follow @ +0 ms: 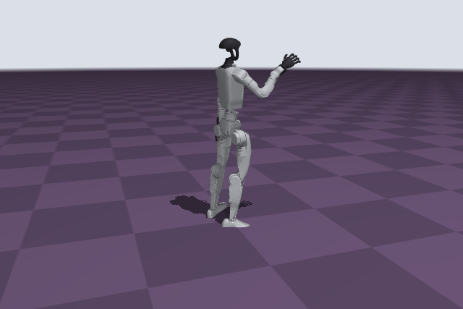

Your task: In place motions

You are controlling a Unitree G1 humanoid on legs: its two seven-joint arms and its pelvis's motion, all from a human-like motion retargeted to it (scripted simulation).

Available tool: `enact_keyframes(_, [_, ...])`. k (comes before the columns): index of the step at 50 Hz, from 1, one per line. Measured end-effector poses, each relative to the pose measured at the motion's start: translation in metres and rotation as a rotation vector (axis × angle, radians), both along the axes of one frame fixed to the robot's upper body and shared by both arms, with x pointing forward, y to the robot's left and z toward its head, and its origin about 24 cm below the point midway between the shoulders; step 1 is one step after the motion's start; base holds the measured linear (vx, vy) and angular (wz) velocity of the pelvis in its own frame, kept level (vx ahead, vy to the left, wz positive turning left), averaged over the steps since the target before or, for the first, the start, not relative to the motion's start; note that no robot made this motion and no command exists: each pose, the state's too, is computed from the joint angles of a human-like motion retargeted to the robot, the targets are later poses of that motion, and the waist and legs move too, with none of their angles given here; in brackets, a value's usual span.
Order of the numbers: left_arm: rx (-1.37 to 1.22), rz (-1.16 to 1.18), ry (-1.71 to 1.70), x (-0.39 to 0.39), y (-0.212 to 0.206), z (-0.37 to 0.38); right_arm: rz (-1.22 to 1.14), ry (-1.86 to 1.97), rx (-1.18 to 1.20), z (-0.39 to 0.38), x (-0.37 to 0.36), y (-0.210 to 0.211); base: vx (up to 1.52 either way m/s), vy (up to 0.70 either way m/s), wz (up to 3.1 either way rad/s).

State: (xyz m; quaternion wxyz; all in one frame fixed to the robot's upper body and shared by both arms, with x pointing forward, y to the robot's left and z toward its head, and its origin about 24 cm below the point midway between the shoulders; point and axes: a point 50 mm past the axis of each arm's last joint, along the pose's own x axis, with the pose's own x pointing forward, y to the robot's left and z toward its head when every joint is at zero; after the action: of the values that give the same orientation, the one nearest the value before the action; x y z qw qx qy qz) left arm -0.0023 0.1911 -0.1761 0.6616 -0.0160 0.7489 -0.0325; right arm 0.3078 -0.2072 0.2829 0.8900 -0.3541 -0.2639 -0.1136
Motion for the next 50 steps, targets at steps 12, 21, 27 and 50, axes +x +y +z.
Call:
enact_keyframes(12, [-0.021,0.019,-0.034,0.007,-0.014,-0.002,-0.142,-0.959,-0.080,-0.028,-0.096,-0.008,0.00,0.00,0.00])
enact_keyframes(21, [-0.051,-0.024,-0.029,0.006,-0.022,-0.003,-0.294,0.080,-0.136,-0.161,-0.041,-0.022,0.00,0.00,0.00])
enact_keyframes(27, [-0.045,-0.046,-0.048,0.011,-0.017,-0.003,-0.144,-0.024,0.090,-0.133,-0.038,-0.007,0.00,0.00,0.00])
enact_keyframes(50, [-0.037,-0.007,-0.027,0.005,-0.020,-0.003,-0.187,-0.312,-0.341,-0.009,-0.025,0.020,0.01,0.00,0.04])
